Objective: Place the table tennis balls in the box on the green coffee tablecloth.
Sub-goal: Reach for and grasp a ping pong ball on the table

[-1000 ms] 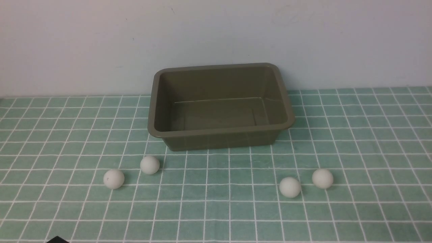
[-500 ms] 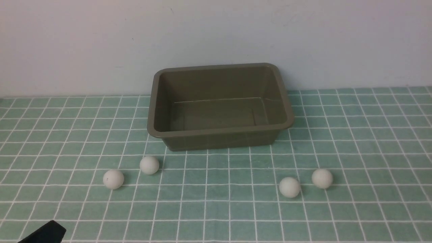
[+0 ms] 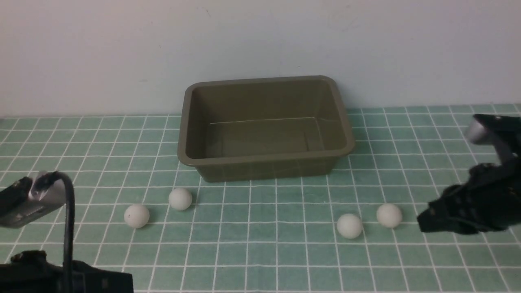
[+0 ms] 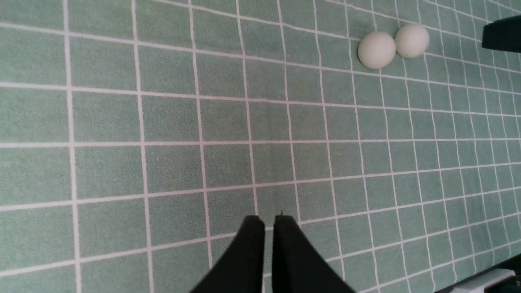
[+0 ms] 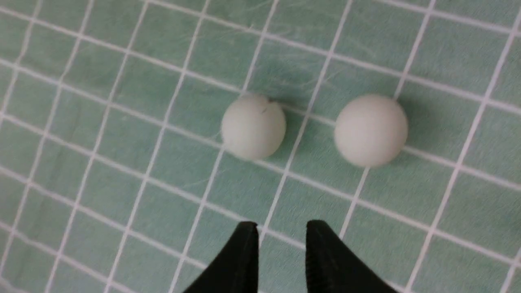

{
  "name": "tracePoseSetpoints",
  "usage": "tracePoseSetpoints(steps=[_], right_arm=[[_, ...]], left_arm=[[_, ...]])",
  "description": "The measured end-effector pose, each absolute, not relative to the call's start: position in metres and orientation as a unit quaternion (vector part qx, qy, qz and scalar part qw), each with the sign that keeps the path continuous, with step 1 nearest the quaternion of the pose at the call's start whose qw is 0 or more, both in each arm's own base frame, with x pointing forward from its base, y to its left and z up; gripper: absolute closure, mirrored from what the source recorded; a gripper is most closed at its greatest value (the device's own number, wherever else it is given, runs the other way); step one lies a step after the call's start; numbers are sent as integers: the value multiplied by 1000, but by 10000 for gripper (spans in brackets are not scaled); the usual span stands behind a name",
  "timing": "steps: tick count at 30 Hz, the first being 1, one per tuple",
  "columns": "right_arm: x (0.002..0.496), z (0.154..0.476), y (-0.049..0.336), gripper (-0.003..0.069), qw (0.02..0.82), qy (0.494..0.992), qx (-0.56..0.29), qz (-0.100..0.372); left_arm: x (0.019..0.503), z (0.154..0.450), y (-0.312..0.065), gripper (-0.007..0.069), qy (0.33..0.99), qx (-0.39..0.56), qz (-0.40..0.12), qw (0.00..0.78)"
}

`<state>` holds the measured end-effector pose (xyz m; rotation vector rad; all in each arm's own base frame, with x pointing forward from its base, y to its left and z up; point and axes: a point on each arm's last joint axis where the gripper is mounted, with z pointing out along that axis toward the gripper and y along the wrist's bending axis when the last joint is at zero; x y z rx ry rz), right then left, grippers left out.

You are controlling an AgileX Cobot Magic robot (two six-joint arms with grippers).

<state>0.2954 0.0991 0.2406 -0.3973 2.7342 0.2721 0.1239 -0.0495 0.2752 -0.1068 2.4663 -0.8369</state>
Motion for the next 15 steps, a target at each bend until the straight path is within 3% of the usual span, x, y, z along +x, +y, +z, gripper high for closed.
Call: tracePoseSetpoints(steps=[5,7,10,13,15], right_arm=[[323,200,106,302,152,981,-113,42],[327,190,107,286,143,983,-110,37],[332,174,108,284,137,984,-108,35],[334,166,109,353,127,986,-107,33],[335,165,109,358,127,986,-107,33]], left_arm=[[124,275,-48,544,916,-34,-300,266],[124,275,-48,518,916,-34,-299,265],[124,275,-48,474,916,-34,-299,265],[124,275,-48,446,916,-34,-299,265],[124,275,-48,438,916,-34,-299,265]])
